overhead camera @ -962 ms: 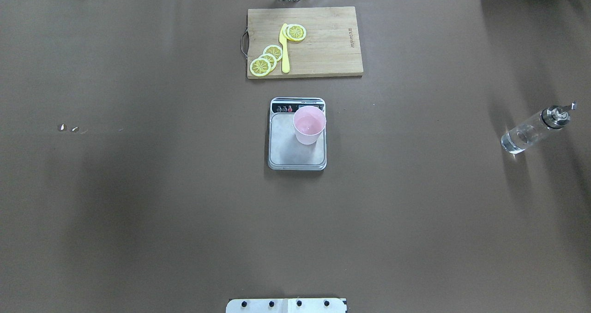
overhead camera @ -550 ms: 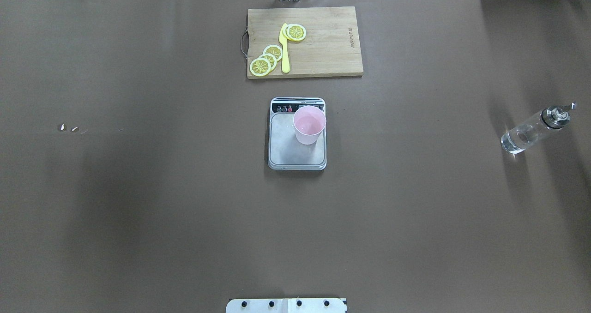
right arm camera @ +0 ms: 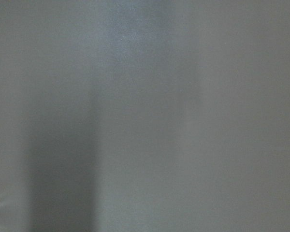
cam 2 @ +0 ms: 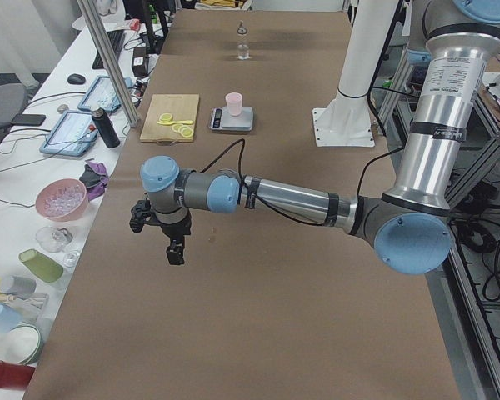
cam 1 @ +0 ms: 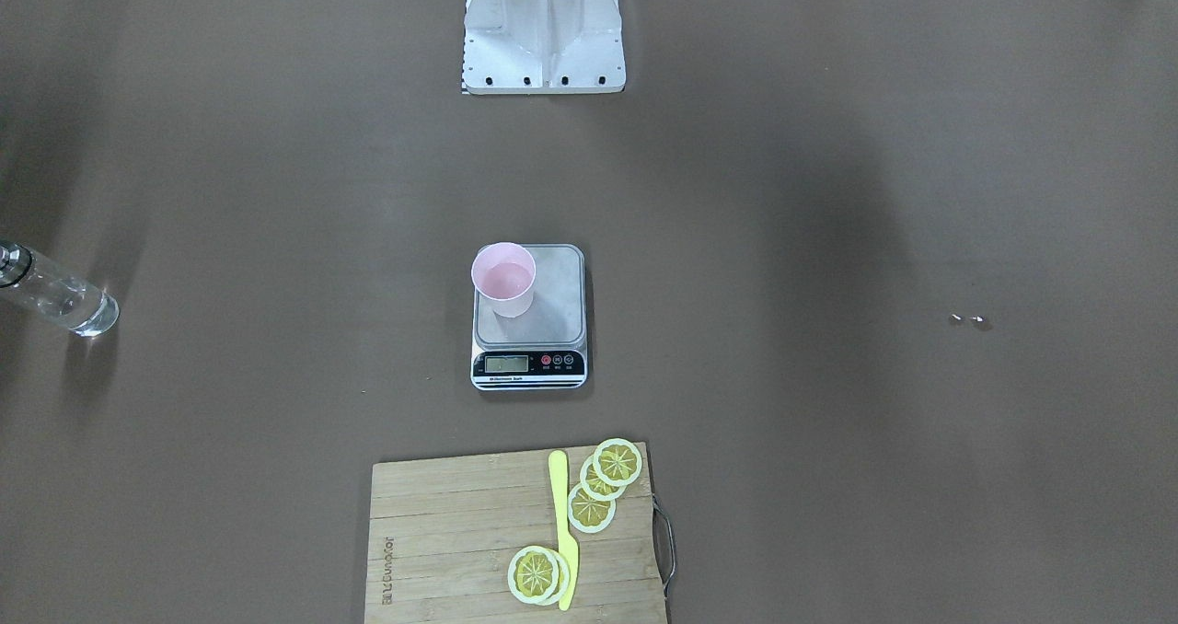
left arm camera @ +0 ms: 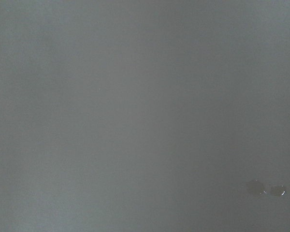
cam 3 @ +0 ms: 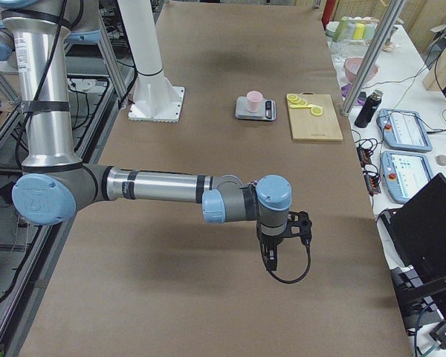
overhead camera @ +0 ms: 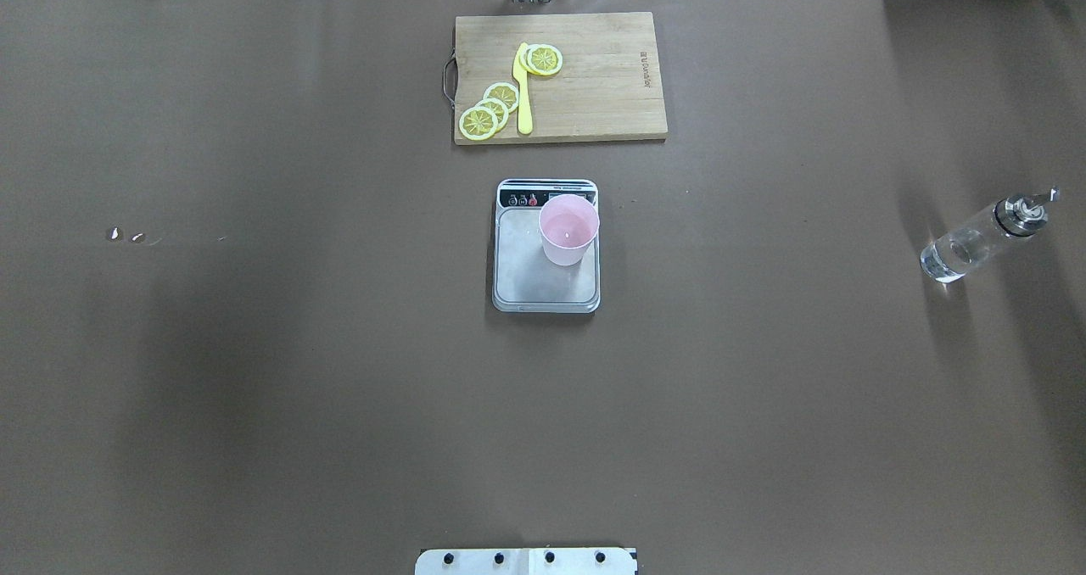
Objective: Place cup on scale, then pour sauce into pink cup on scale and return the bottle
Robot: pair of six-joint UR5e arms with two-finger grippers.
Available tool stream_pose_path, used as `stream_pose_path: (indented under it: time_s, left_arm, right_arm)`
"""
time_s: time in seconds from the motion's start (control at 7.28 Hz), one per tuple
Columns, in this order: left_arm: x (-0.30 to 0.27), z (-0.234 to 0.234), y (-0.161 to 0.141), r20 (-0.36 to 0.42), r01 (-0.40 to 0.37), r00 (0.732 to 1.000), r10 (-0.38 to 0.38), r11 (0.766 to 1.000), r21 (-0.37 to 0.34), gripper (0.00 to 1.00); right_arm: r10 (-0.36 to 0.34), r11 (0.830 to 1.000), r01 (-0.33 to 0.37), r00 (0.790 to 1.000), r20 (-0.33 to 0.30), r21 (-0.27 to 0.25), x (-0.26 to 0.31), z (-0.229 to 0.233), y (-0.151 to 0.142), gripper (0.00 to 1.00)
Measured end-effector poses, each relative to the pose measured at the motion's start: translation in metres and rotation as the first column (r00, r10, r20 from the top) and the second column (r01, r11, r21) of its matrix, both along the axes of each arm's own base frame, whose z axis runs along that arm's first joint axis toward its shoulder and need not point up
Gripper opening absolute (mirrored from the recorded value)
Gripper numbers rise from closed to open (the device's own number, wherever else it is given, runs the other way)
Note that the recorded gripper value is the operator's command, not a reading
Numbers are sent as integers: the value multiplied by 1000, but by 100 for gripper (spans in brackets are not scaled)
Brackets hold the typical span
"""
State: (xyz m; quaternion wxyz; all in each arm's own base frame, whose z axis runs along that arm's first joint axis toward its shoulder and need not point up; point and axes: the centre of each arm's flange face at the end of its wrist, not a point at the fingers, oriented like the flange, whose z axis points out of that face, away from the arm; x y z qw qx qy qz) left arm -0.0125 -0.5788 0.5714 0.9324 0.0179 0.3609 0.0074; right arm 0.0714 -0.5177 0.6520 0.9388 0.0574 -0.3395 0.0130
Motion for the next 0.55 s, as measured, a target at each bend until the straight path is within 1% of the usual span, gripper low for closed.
stream_pose_path:
  time_s: [0.27, 0.55]
  left_arm:
    - [0, 1, 0, 0, 0, 1000, 0, 1000, -2, 98]
    - [0, 1, 1, 0, 0, 1000, 0, 1000, -2, 98]
  right_arm:
    - [23, 1000, -22, 999, 28, -13, -3, -7, -1, 100]
    - [34, 999, -33, 999, 31, -25, -4, -7, -2, 100]
